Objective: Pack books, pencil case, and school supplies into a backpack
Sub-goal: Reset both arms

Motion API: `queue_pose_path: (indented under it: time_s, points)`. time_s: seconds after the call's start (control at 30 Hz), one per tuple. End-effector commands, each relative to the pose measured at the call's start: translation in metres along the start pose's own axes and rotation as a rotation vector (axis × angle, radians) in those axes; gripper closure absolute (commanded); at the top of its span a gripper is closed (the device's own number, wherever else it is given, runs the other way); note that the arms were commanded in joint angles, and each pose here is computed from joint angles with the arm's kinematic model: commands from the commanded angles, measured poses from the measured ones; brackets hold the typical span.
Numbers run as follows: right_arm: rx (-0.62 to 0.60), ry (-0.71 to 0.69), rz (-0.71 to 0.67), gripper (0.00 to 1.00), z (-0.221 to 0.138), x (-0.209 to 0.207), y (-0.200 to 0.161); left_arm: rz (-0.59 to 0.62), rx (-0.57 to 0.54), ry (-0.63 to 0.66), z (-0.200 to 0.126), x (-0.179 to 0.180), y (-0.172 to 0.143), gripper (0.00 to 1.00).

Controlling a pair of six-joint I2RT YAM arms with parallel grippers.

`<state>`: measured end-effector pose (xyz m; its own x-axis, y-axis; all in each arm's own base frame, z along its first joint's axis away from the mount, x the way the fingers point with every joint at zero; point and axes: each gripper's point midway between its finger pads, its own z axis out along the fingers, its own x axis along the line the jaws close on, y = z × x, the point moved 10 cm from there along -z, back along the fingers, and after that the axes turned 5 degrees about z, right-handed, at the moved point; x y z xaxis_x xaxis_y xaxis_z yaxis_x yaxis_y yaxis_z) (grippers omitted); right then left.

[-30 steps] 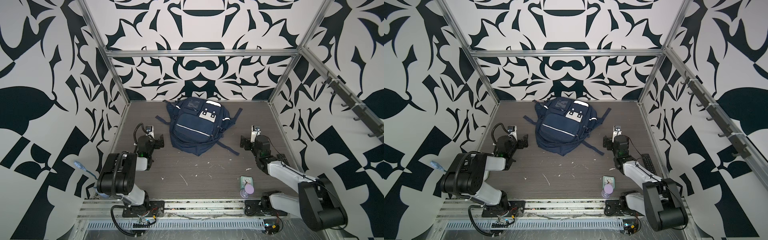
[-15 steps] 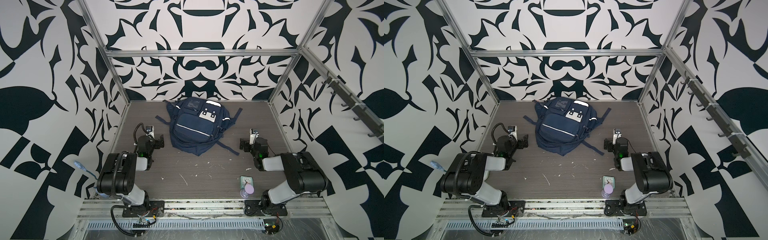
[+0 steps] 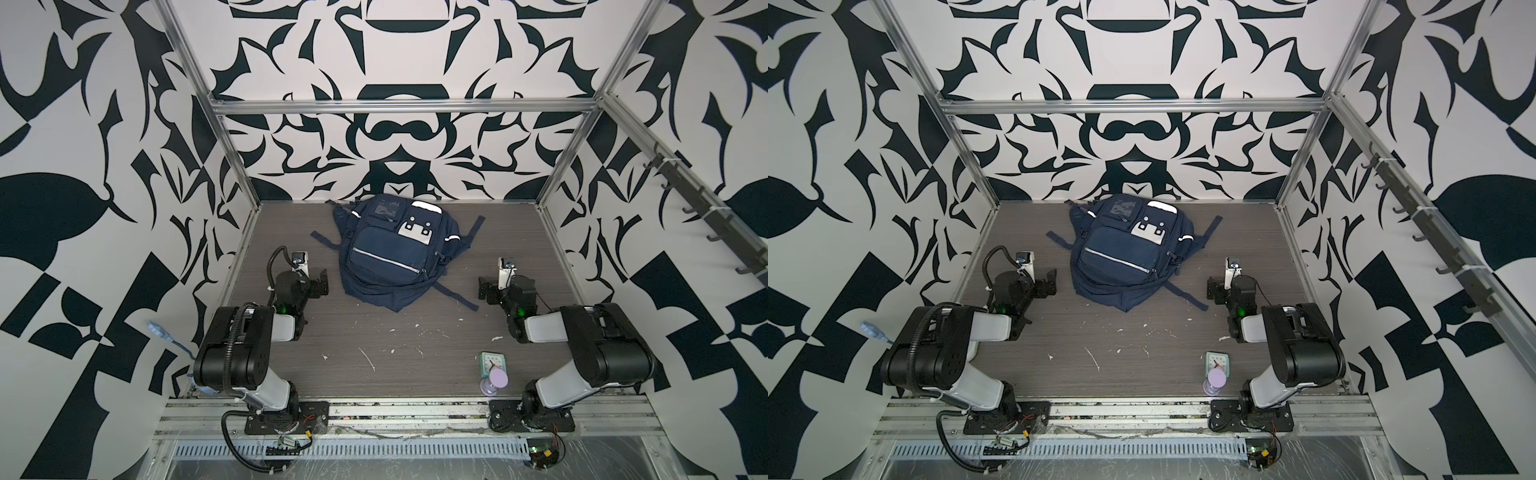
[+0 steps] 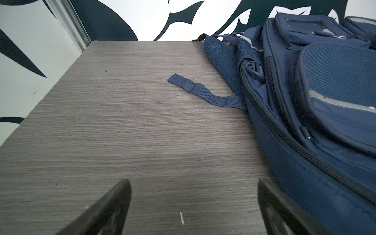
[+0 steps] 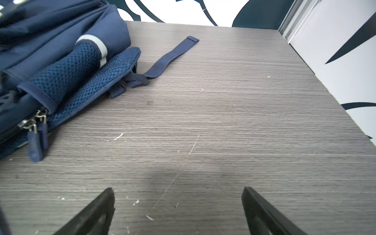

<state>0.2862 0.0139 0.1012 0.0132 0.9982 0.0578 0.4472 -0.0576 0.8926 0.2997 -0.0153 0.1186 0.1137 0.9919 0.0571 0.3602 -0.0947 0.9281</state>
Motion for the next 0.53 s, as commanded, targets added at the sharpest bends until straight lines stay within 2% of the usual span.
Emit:
queue_pose_path:
  time_s: [0.0,0.5]
  points:
    - [-0.076,-0.009,0.008,0.00,0.0010,-0.0002,0.0177,0.007,-0.022,-0.005,-0.0001,0.0005,0.0033,0.01]
    - [-0.073,-0.009,0.008,0.00,0.0011,-0.0003,0.0173,0.012,-0.019,-0.020,0.0002,-0.0007,0.0031,0.01]
